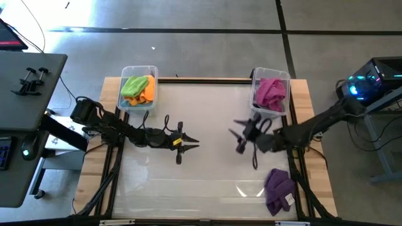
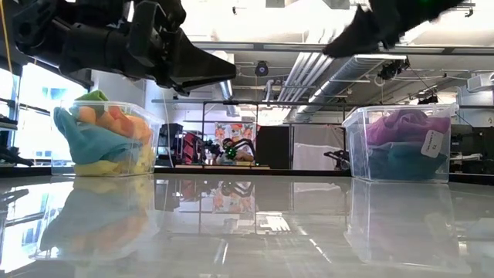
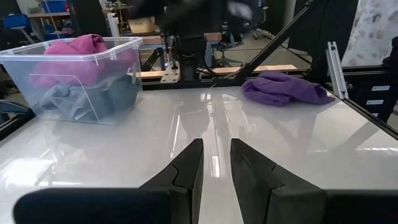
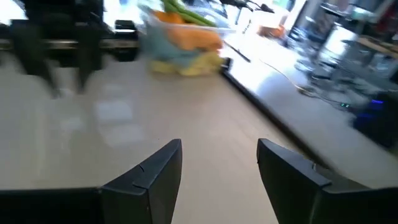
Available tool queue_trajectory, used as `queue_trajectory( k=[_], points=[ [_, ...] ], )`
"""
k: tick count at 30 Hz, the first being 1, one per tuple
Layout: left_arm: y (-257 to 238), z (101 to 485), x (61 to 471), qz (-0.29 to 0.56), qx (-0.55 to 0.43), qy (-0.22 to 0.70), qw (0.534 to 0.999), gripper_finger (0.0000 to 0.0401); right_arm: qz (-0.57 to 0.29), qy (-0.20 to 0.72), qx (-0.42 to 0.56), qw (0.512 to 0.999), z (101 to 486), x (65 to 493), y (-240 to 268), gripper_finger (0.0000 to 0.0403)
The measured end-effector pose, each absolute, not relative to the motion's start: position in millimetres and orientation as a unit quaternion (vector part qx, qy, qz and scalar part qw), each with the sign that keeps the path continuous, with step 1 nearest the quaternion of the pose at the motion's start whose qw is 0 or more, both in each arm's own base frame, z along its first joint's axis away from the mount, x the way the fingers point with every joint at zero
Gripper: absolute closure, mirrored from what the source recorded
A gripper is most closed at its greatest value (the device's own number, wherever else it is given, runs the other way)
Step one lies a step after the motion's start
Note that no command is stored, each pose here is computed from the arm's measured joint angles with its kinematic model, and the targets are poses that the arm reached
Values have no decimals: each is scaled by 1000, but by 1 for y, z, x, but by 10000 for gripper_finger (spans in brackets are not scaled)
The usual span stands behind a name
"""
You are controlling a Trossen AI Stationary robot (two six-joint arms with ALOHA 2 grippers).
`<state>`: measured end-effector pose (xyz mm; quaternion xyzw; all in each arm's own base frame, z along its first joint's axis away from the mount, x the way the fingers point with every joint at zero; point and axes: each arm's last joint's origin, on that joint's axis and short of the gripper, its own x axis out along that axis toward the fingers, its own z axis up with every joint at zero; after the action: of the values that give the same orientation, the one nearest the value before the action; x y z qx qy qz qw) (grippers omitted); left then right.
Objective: Sort towels by color in basket
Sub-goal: Put the violet towel into the right transparent bin
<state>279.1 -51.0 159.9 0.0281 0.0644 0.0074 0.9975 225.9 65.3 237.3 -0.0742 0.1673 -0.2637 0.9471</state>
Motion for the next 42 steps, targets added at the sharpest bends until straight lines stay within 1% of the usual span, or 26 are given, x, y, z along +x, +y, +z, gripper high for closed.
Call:
queue_trajectory(
  k=[3, 6, 8, 14, 16, 20, 24, 30, 33, 35, 38, 40, 42],
  points=[
    [-54, 160, 279, 3, 29, 64, 998, 335, -225, 115, -34, 967, 210, 221, 76, 199],
    [-54, 160, 279, 2, 33, 64, 997, 335, -176, 61, 10, 982, 196, 216, 79, 198],
    [-53, 160, 279, 3, 34, 63, 997, 335, -143, 42, 19, 989, 191, 212, 81, 199],
    [-53, 161, 279, 4, 37, 56, 998, 335, 5, 33, -4, 999, 188, 203, 92, 199],
    [-53, 162, 279, 4, 36, 53, 998, 335, 54, 22, 4, 998, 192, 197, 95, 199],
    [-53, 165, 280, 4, 39, 44, 998, 335, 93, 12, 32, 995, 200, 181, 96, 199],
    [-56, 176, 292, -6, 58, 36, 998, 335, 84, 5, 33, 996, 208, 170, 95, 199],
    [-63, 185, 318, -27, 78, 76, 994, 335, 70, 16, 11, 997, 209, 165, 93, 199],
    [-66, 182, 329, -31, 82, 96, 991, 335, 62, 23, 16, 998, 208, 165, 93, 199],
    [-66, 180, 332, -32, 83, 102, 991, 335, 33, 27, 43, 998, 209, 165, 92, 199],
    [-67, 178, 333, -31, 84, 106, 990, 335, -53, 73, 70, 993, 215, 167, 94, 199],
    [-67, 178, 333, -30, 84, 104, 991, 335, -66, 135, 79, 986, 225, 168, 98, 199],
    [-66, 178, 333, -29, 84, 103, 991, 335, -75, 199, 111, 971, 239, 169, 103, 199]
  ],
)
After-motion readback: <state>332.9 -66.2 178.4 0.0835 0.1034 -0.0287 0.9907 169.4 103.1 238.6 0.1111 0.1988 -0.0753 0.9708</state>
